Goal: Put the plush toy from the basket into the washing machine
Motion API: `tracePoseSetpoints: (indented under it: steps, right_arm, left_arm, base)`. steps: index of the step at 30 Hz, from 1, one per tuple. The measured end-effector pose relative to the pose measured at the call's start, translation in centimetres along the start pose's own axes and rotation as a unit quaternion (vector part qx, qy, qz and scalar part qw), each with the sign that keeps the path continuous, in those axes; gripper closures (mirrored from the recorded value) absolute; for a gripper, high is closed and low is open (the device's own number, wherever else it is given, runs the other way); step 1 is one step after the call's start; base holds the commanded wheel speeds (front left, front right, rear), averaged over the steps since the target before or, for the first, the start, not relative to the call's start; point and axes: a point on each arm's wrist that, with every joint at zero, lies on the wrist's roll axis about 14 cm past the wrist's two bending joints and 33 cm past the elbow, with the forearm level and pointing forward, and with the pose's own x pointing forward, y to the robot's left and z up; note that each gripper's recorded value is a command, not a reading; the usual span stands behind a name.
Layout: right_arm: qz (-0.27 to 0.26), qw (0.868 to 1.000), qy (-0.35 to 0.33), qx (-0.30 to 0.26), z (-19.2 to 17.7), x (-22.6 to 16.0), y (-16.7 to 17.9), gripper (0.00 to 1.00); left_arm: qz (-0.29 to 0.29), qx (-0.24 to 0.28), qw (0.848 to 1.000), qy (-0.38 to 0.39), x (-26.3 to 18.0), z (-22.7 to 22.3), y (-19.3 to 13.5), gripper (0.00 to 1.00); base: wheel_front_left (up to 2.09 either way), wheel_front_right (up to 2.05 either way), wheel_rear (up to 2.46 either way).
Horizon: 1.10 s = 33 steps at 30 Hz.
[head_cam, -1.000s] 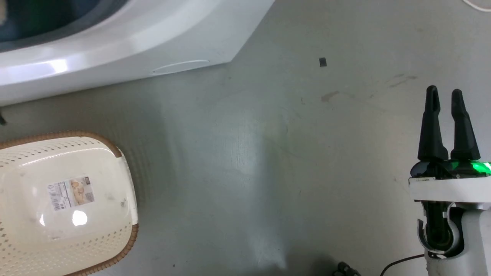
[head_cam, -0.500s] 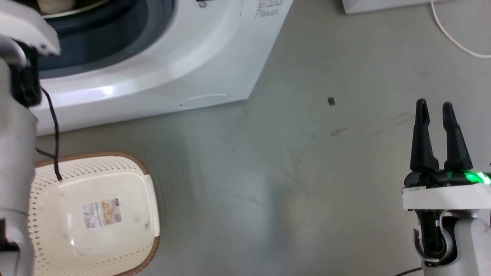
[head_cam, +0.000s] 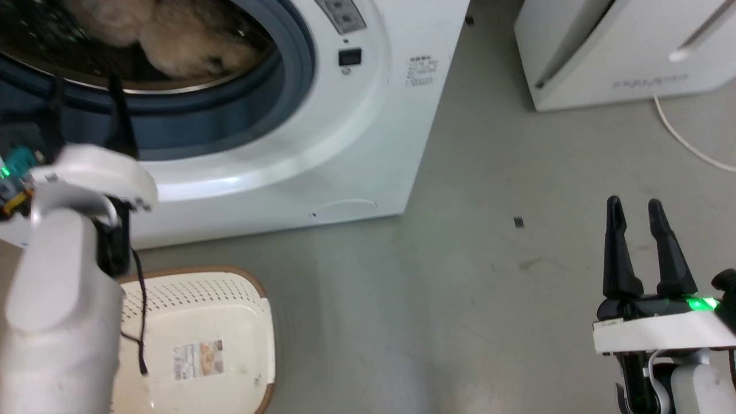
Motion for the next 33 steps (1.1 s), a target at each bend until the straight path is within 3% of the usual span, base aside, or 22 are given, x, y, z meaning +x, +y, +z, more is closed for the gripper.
tracePoseSetpoints:
  steps: [22, 33]
  right_arm:
    - [0.101, 0.992, -0.045, -0.064, 3.7, -3.4, 6.2, 0.00]
    - [0.107, 0.991, -0.043, -0.066, 3.8, -5.4, 6.3, 0.00]
  left_arm:
    - [0.054, 0.015, 0.996, -0.063, -15.3, 4.5, 1.4, 0.00]
    - [0.048, 0.006, 0.998, -0.030, -21.4, 2.3, 1.2, 0.00]
  base:
    - [0.00, 0.00, 0.00]
    - [0.00, 0.00, 0.00]
